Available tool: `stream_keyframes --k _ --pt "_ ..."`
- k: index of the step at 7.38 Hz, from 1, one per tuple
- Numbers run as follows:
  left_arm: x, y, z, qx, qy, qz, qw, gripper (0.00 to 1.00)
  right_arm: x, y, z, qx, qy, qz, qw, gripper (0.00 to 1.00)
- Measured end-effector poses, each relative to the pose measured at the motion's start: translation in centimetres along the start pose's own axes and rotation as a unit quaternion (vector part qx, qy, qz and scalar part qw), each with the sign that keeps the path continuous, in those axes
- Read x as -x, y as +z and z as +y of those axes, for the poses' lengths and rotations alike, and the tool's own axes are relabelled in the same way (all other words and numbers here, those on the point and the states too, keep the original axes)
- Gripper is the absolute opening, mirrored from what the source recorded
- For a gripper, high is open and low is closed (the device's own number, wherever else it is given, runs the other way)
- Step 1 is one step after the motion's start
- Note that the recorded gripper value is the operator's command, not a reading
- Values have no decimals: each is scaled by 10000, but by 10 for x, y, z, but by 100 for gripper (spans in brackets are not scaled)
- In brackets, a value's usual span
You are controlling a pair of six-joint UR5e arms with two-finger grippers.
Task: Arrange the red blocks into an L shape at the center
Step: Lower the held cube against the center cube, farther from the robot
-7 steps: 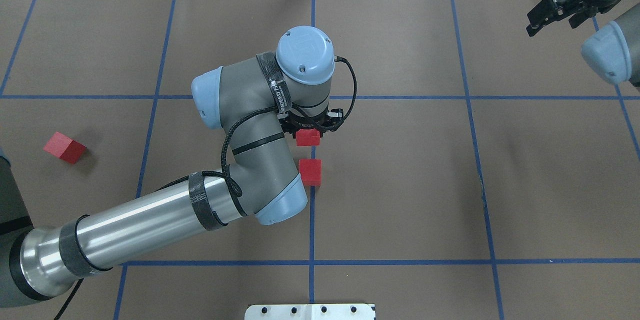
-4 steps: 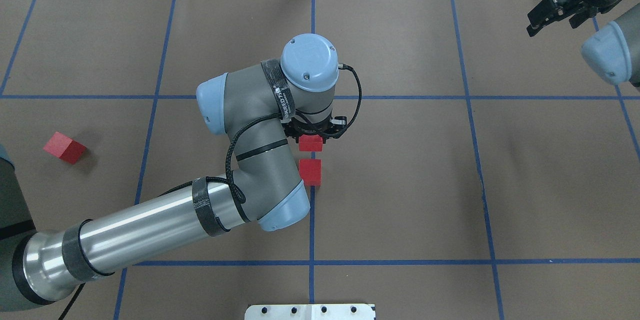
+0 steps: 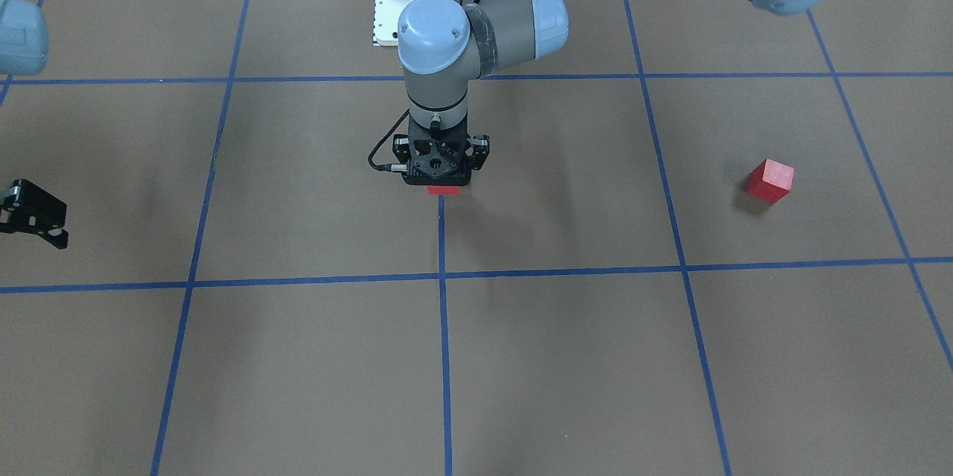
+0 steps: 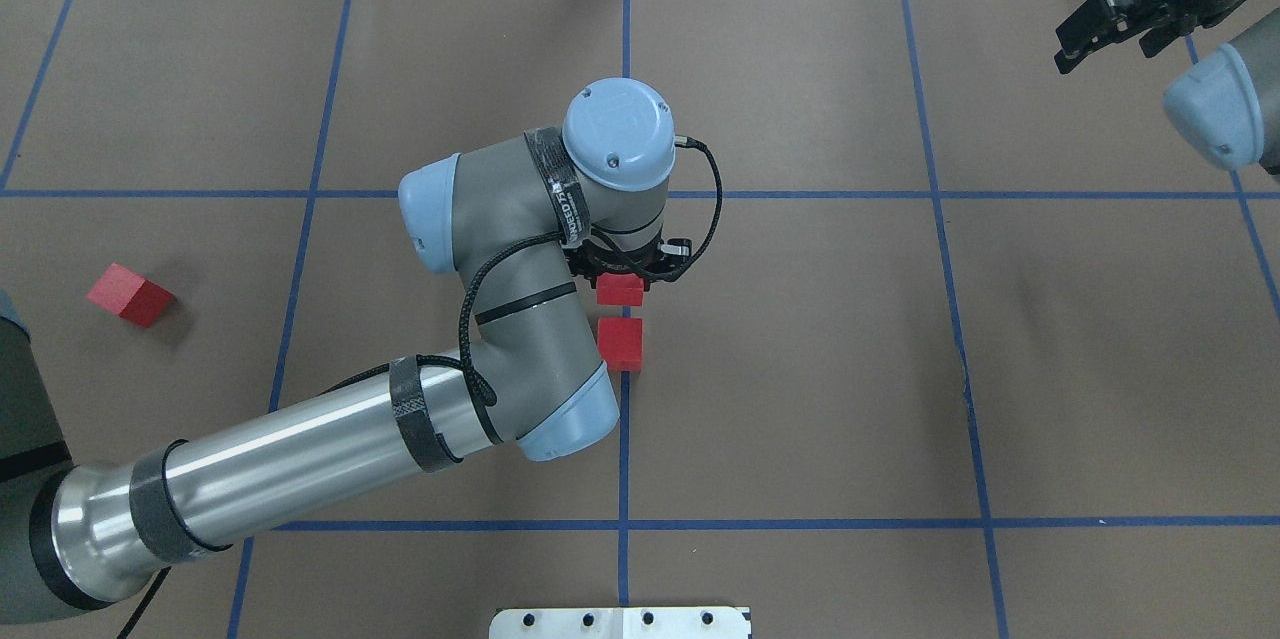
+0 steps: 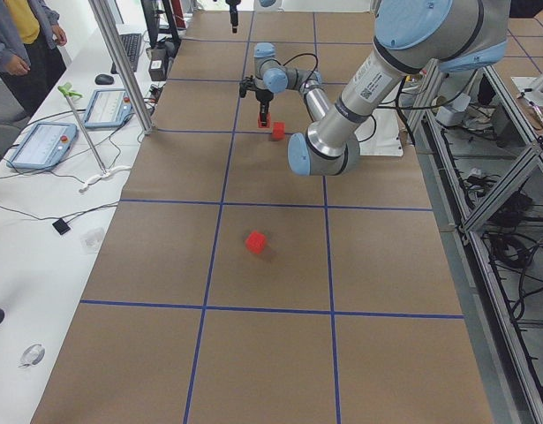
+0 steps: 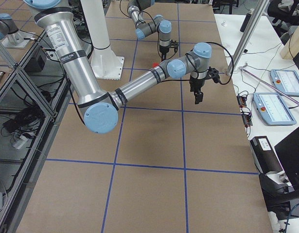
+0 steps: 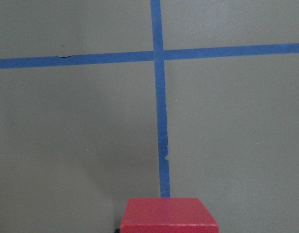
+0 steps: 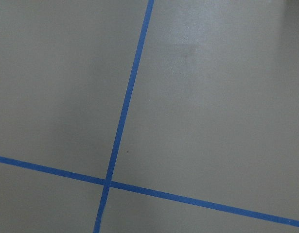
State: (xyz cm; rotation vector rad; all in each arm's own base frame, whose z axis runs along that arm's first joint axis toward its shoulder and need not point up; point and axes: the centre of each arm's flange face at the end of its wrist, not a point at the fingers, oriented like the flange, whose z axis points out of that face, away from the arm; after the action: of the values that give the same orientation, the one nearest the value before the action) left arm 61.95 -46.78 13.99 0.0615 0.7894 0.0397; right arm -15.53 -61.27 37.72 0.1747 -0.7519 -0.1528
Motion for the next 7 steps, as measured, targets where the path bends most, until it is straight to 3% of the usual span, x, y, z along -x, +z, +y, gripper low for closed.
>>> stream_keyframes --k 7 --pt "1 25 0 19 9 36 10000 0 0 0 0 2 2 4 10000 100"
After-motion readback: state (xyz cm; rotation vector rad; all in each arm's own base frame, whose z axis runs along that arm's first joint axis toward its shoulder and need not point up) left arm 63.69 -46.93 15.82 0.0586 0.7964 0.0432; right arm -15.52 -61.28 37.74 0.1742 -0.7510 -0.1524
